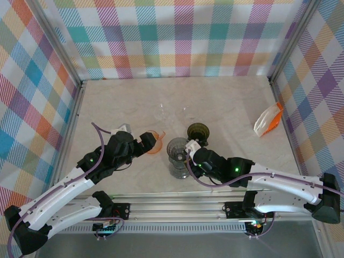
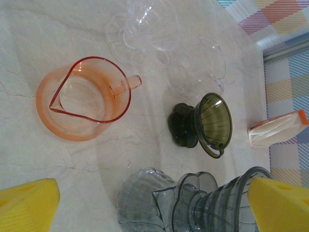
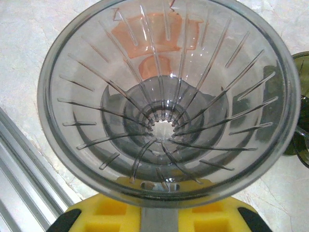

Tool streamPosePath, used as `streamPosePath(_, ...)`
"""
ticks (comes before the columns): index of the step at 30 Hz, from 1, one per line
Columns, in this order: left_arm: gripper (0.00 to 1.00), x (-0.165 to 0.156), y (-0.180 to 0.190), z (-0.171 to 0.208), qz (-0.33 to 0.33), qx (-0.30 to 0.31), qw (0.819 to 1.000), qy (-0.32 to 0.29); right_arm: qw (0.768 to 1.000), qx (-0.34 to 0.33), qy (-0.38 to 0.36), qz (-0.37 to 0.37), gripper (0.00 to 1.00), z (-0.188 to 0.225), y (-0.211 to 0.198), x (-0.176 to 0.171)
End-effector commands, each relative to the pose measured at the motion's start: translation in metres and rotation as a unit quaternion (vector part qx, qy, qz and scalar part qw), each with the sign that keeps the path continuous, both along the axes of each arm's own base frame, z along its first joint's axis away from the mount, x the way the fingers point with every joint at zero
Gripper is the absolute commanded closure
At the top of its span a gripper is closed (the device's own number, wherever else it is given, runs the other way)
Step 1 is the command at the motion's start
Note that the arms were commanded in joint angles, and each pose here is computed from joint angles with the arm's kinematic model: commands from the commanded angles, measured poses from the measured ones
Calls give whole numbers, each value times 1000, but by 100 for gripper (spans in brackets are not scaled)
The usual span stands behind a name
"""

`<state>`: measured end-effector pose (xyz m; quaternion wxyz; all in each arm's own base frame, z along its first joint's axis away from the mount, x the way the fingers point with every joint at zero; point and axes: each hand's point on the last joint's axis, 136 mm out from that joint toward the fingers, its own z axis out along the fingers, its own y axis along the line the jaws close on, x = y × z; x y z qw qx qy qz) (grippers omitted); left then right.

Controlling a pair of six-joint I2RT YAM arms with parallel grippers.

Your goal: Place the coffee filter in the dripper

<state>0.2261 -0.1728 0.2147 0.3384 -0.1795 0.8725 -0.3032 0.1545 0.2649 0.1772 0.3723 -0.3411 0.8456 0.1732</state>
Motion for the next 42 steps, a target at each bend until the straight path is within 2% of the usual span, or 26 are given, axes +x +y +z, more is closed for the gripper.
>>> streamPosePath(1, 0, -3, 4, -6, 3, 12, 1000, 2, 1000, 18, -11, -6, 99, 7, 3, 3)
streamPosePath(12, 0, -3, 5, -7, 5, 12, 1000, 3, 1000, 12, 12, -11, 94, -16, 2, -1)
streamPosePath(14, 0, -4, 5, -7, 5, 12, 1000, 3, 1000, 11, 17, -10, 89, -19, 2, -2)
streamPosePath(18, 0, -4, 5, -8, 5, 11, 1000, 4, 1000, 14, 21, -15, 70, -21, 1, -3)
streamPosePath(21, 0, -4, 5, -7, 5, 11, 1000, 4, 999, 22, 23, -19, 40, -19, 0, -3)
streamPosePath(22, 0, -4, 5, -8, 5, 12, 1000, 4, 999, 26, 22, -21, 33, -17, -1, -3)
streamPosePath(28, 0, -3, 5, -9, 6, 13, 1000, 3, 997, 48, 11, -57, 16, 1, -10, 3)
streamPosePath(31, 1, -3, 3, -16, 2, 14, 1000, 9, 995, 65, 4, -74, 13, 13, -17, 6)
streamPosePath(36, 21, 1, -9, -35, -12, 26, 999, 30, 987, 83, -16, -136, 14, 37, -39, 17)
streamPosePath(42, 32, 9, -29, -62, -42, 71, 994, 77, 974, 62, -6, -218, 21, 46, -70, 38)
